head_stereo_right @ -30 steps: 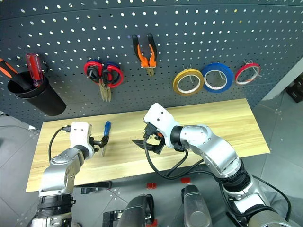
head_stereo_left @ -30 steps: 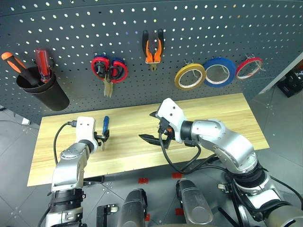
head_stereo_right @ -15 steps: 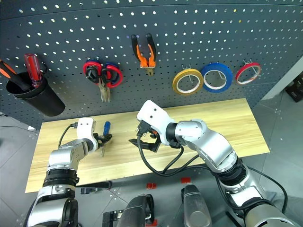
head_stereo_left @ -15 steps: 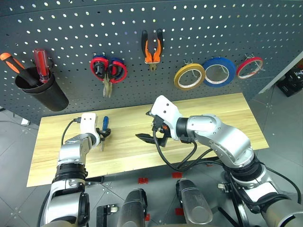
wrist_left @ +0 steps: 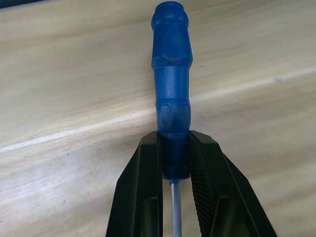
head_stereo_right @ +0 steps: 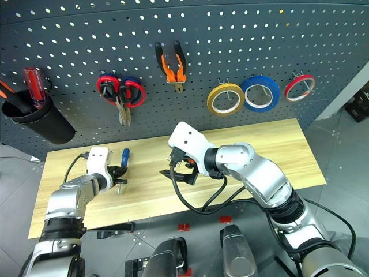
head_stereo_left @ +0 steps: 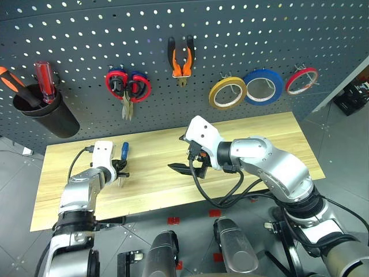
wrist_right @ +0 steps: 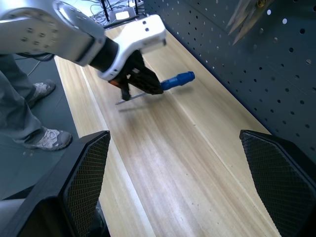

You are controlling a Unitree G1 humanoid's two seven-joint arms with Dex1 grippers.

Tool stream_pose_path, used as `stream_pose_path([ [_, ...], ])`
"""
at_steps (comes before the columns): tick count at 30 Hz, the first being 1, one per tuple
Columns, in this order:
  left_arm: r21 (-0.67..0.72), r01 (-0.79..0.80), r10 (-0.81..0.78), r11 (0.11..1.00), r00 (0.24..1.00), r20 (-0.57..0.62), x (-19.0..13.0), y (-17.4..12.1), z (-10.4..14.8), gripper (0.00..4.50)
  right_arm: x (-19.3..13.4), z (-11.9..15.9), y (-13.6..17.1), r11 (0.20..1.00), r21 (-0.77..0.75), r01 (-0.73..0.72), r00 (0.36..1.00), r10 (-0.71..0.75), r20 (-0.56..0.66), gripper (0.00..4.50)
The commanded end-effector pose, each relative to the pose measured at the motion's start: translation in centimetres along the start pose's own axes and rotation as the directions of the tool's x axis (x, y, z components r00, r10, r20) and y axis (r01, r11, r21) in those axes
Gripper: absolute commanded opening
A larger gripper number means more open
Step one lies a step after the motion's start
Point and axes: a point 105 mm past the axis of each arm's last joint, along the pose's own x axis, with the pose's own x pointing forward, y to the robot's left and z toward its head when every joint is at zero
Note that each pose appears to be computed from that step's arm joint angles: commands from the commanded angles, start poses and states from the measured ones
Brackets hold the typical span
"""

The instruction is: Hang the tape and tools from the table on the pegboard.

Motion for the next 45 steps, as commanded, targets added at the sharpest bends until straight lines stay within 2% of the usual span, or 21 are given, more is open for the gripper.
stream_pose_path([
  [1, 0.132, -0.01, -0.016, 0.991, 0.982, 0.19, -3.4, -0.5, 3.6, 0.46, -1.2, 1.7, 0.2, 0.999, -0.045, -0.004, 0.996, 0.007, 0.084, 4.5],
  [3, 0.27, -0.089, -0.018, 0.959, 0.928, 0.371, -6.2, -1.3, 6.1, 0.46, -1.9, 2.2, 0.1, 0.997, -0.073, 0.001, 0.992, 0.008, 0.123, 4.5],
  [5, 0.321, -0.189, -0.014, 0.928, 0.842, 0.539, -9.3, -2.3, 8.3, 0.46, -2.6, 2.9, 0.1, 0.994, -0.11, 0.004, 0.984, 0.015, 0.177, 4.5],
  [8, 0.34, -0.366, 0.044, 0.866, 0.735, 0.677, -12.5, -2.5, 10.4, 0.46, -3.5, 4.8, 0.1, 0.982, -0.183, 0.037, 0.945, 0.026, 0.327, 4.5],
  [10, 0.316, -0.471, 0.086, 0.824, 0.654, 0.751, -14.3, -2.1, 11.9, 0.46, -3.9, 5.5, -0.1, 0.984, -0.176, 0.031, 0.925, 0.039, 0.378, 4.5],
  [12, 0.27, -0.531, 0.123, 0.804, 0.591, 0.797, -15.5, -1.5, 13.1, 0.46, -4.0, 5.9, -0.5, 0.986, -0.166, 0.023, 0.913, 0.047, 0.404, 4.5],
  [16, 0.108, -0.607, 0.199, 0.787, 0.416, 0.887, -18.2, 0.0, 17.4, 0.46, -4.0, 7.7, -1.7, 0.988, -0.147, 0.035, 0.883, 0.038, 0.468, 4.5],
  [20, -0.029, -0.551, 0.242, 0.834, 0.319, 0.916, -18.7, 1.1, 21.0, 0.46, -3.6, 8.7, -2.1, 0.986, -0.159, 0.038, 0.874, 0.044, 0.484, 4.5],
  [22, -0.057, -0.524, 0.246, 0.85, 0.3, 0.922, -18.4, 1.4, 22.1, 0.46, -3.4, 9.1, -2.2, 0.987, -0.158, 0.036, 0.868, 0.047, 0.494, 4.5],
  [26, -0.1, -0.511, 0.277, 0.854, 0.284, 0.918, -17.5, 2.6, 22.3, 0.46, -3.1, 9.5, -2.1, 0.986, -0.165, 0.036, 0.864, 0.052, 0.5, 4.5],
  [31, -0.157, -0.511, 0.34, 0.845, 0.287, 0.896, -16.6, 4.4, 20.8, 0.46, -3.1, 9.6, -1.9, 0.985, -0.171, 0.037, 0.864, 0.054, 0.5, 4.5],
  [36, -0.213, -0.518, 0.386, 0.828, 0.251, 0.888, -17.4, 4.6, 19.2, 0.46, -3.3, 9.3, -2.2, 0.985, -0.164, 0.05, 0.872, 0.037, 0.488, 4.5],
  [38, -0.235, -0.522, 0.402, 0.82, 0.232, 0.886, -17.9, 4.6, 18.9, 1.18, -3.3, 9.1, -2.2, 0.985, -0.164, 0.05, 0.875, 0.036, 0.483, 4.5],
  [43, -0.253, -0.516, 0.414, 0.819, 0.225, 0.882, -17.8, 4.5, 18.7, 2.64, -3.1, 8.8, -2.3, 0.986, -0.163, 0.042, 0.879, 0.041, 0.475, 4.5],
  [44, -0.249, -0.515, 0.409, 0.82, 0.224, 0.885, -17.9, 4.4, 18.8, 2.9, -3.0, 8.8, -2.3, 0.986, -0.163, 0.041, 0.88, 0.042, 0.474, 4.5],
  [45, -0.256, -0.516, 0.416, 0.817, 0.221, 0.882, -17.9, 4.5, 18.8, 2.9, -3.0, 8.7, -2.3, 0.986, -0.163, 0.04, 0.88, 0.043, 0.473, 4.5],
])
